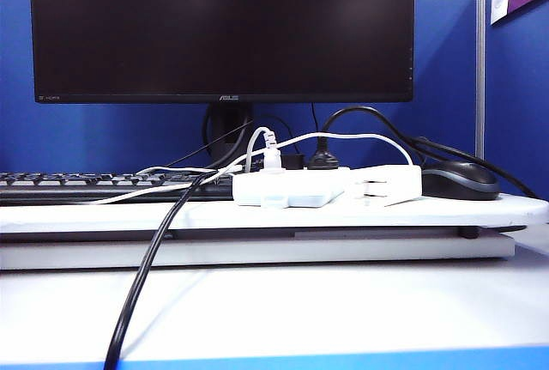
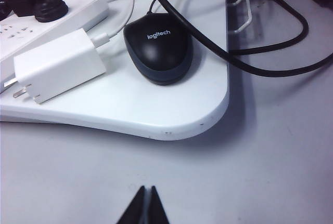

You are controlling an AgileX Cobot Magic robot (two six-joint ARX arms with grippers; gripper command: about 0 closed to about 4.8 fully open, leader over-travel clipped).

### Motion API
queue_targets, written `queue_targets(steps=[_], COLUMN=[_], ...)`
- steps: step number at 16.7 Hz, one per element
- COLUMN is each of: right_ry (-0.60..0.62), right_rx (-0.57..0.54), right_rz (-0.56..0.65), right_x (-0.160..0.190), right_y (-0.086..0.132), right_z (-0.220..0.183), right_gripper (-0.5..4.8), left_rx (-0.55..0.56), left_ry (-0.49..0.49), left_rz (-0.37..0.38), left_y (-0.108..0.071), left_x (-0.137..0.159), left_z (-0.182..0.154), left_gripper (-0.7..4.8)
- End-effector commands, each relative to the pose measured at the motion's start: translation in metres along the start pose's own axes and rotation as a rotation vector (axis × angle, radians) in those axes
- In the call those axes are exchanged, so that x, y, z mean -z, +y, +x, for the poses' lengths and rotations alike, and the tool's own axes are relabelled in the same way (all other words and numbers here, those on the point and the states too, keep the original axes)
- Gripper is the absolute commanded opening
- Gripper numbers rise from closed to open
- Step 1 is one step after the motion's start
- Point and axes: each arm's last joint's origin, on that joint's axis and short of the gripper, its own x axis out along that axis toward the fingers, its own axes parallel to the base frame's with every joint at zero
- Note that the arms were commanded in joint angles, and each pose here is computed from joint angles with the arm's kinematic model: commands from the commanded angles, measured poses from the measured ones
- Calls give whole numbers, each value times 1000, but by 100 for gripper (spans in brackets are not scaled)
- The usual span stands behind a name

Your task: Unplug the white charger from the socket, then place it next to the socket.

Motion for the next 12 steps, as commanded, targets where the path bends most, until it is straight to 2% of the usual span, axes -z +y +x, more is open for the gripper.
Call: queue_targets(steps=[1,8,11,12], right_ry=[-5,-20,-51,-65], right_rx=[-2,2,98,161], right_rz=[3,4,29,46], right_x=[0,0,-2,-3], right_y=[0,0,-9,-15], right_z=[0,1,1,1], right_gripper=[-1,-1,-1,-1], left_rx=[-18,-18,-18,-18], left_ry=[10,9,9,9], left_rz=[0,0,0,0], left_y=[1,1,1,1], left_x=[2,2,2,2], left_z=[0,0,0,0], left_gripper=[4,3,3,3])
